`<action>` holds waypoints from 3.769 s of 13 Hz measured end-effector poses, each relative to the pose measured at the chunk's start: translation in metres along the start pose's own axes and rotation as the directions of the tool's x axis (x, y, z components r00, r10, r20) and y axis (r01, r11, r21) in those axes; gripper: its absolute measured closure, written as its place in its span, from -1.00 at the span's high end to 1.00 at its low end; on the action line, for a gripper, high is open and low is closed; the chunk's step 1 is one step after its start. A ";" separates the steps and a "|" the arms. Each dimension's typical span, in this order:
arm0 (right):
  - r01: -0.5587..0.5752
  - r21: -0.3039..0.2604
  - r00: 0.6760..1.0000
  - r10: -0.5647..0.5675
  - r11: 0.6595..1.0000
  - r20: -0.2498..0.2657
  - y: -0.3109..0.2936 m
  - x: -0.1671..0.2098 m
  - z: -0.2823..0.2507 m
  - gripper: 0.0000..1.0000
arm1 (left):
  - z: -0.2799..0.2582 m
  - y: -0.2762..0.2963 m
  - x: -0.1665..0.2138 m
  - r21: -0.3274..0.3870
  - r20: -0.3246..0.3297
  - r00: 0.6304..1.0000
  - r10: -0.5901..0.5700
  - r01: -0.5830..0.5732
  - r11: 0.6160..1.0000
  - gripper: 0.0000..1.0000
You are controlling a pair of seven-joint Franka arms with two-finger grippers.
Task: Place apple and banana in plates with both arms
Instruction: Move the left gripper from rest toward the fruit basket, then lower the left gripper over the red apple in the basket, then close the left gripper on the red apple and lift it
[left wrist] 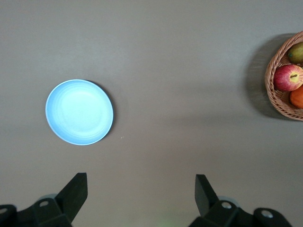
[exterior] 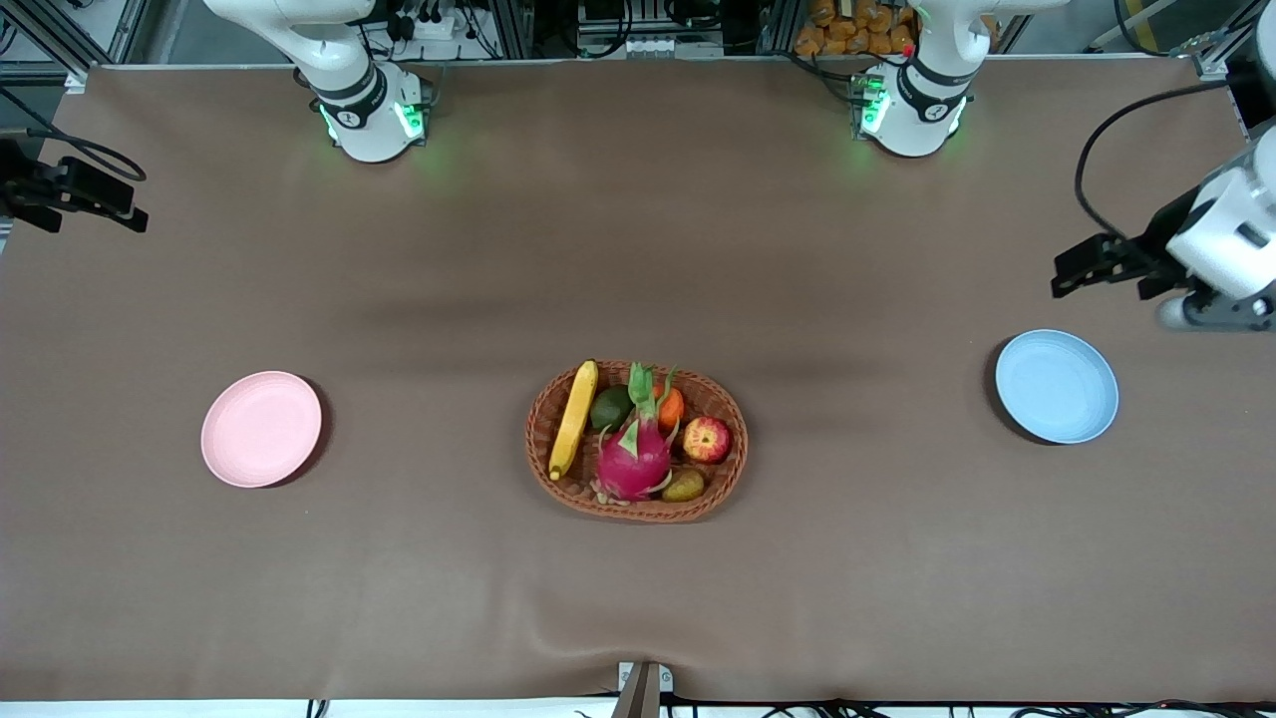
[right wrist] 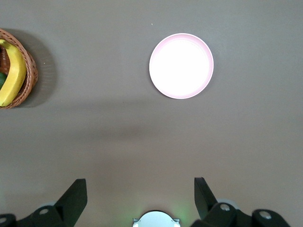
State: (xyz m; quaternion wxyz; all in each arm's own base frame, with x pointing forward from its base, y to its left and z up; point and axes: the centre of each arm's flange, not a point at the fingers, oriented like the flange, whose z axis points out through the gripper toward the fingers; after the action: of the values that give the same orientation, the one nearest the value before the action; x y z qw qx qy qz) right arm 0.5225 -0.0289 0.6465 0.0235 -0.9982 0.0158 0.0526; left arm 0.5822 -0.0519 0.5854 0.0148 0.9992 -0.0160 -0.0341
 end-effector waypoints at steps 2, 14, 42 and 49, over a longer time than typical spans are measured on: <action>0.000 0.000 1.000 0.000 1.000 0.003 0.000 0.001 0.002 1.00 | 0.015 0.011 0.012 -0.013 0.021 1.000 0.016 -0.016 1.000 1.00; 0.033 0.032 0.997 -0.035 0.999 0.067 -0.021 0.026 0.037 1.00 | 0.126 0.162 0.063 -0.007 0.009 0.990 0.142 -0.142 0.990 1.00; 0.000 0.167 0.988 -0.025 0.986 0.150 -0.029 0.048 0.123 1.00 | 0.335 0.350 0.072 -0.061 -0.233 0.947 0.220 -0.240 0.969 1.00; 0.009 0.169 0.987 -0.036 0.986 0.154 -0.036 0.049 0.126 1.00 | 0.343 0.345 0.070 -0.045 -0.214 0.948 0.236 -0.251 0.967 1.00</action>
State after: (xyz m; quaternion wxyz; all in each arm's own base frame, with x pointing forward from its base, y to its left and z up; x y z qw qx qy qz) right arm 0.5591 0.0118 0.5182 0.1091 -0.9856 0.0069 0.1292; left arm 0.6178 -0.4092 0.2495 0.0562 0.9865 -0.1363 0.0715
